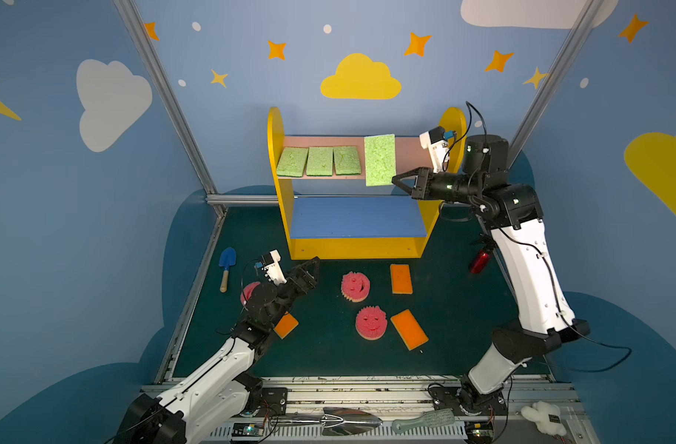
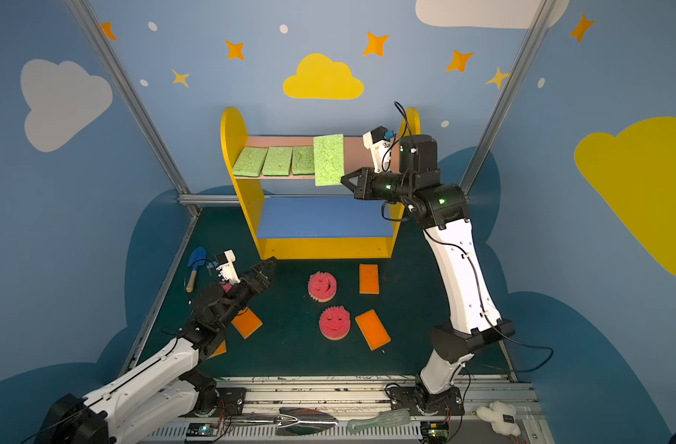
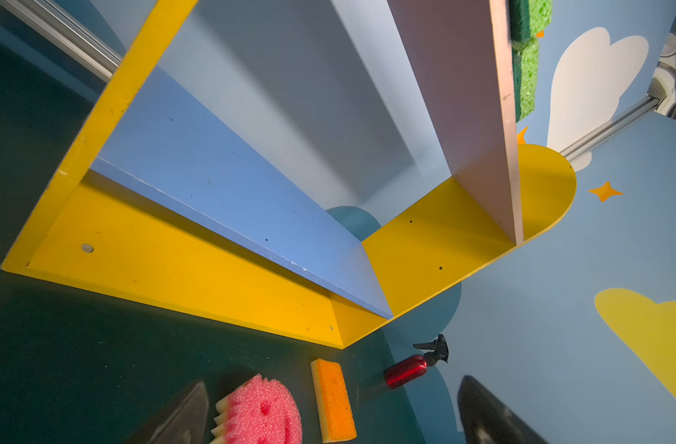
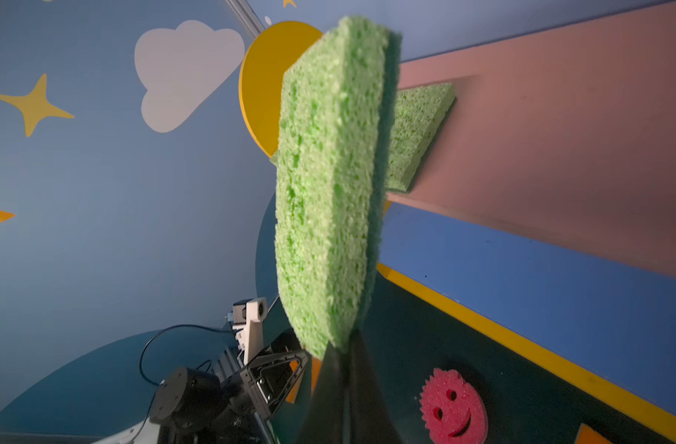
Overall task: Place and organize the cleaning sponges onto the shelf
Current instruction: 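Lower the green sponge onto the pink shelf beside the other three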
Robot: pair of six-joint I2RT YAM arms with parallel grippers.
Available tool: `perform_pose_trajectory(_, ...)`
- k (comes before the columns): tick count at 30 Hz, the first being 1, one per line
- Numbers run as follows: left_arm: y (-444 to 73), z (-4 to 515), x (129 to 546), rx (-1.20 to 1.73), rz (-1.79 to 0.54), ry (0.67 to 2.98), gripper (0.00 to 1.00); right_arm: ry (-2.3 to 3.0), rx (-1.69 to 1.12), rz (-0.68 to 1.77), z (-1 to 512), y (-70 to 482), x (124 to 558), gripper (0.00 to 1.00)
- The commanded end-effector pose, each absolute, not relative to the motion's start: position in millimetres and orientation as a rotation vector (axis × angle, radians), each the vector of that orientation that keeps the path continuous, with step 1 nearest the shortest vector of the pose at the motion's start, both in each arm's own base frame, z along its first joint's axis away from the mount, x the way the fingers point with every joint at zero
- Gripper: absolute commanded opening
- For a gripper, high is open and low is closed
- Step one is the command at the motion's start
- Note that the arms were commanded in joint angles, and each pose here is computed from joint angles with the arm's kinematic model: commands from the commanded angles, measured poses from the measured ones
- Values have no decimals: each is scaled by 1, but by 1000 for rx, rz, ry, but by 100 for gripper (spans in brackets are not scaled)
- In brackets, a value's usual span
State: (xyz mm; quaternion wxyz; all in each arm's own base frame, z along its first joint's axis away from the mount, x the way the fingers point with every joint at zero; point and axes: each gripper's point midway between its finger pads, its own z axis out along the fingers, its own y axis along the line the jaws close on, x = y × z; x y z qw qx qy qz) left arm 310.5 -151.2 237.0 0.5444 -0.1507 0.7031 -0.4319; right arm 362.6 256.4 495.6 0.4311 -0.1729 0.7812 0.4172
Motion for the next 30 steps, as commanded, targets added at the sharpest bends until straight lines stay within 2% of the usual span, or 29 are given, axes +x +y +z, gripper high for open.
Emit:
perform_pose_trajectory(1,-152,235,310,-339,-1020,1667,100,2015,-415,975,479,249,383,0)
perform_pose_trajectory(9,-154,227,311,-332,-1015,1690,100,1970,-353,1053,480,244,426,0)
perform_pose_trajectory(26,-160,215,316,-336,-1026,1725,100,1989,-362,1130,453,259,458,0)
perform_pose_trajectory(28,-159,214,315,-338,-1023,1727,100,1979,-360,1133,455,259,460,4)
perform_pose_trajectory(30,-159,213,315,-339,-1019,1732,100,1970,-359,1135,456,259,462,14)
